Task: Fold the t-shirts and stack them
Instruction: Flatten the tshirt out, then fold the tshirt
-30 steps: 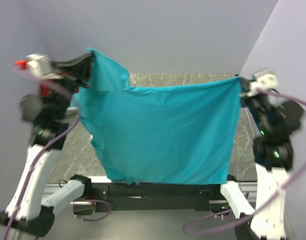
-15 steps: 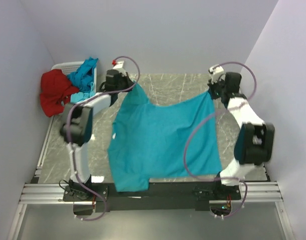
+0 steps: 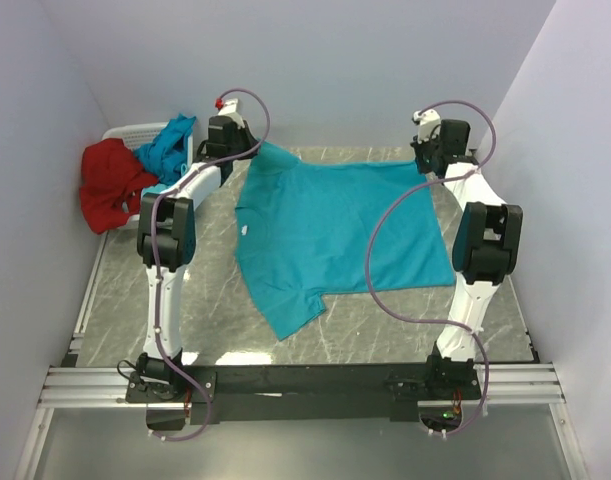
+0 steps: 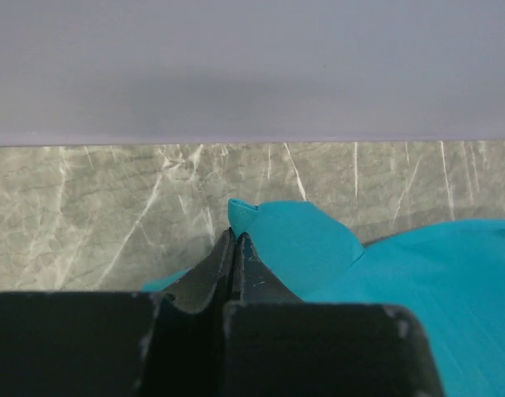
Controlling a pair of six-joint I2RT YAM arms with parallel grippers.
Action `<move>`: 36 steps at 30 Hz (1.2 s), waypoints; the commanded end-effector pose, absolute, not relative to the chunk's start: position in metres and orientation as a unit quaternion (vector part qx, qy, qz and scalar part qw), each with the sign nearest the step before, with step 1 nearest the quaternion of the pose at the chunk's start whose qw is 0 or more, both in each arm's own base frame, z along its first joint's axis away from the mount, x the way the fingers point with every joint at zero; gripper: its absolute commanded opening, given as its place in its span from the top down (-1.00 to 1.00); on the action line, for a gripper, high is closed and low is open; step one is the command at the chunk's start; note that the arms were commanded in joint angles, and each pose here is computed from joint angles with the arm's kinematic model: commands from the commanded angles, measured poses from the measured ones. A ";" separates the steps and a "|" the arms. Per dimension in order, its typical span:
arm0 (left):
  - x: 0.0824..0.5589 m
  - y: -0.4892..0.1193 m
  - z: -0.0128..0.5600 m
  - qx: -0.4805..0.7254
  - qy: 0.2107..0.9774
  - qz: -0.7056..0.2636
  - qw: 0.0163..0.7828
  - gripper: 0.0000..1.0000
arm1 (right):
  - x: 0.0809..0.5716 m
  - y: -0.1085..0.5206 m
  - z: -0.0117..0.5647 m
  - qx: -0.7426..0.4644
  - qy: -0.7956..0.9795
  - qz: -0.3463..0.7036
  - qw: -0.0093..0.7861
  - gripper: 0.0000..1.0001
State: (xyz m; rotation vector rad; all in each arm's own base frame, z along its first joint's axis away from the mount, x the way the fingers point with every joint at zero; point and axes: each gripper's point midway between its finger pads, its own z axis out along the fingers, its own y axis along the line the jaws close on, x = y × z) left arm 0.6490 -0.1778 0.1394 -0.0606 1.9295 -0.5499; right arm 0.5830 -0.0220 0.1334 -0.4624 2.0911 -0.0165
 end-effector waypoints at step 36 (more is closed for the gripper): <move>0.571 -0.180 0.219 0.045 0.768 -0.303 0.562 0.99 | 0.609 -0.057 0.154 -0.176 0.832 -0.059 0.523 1.00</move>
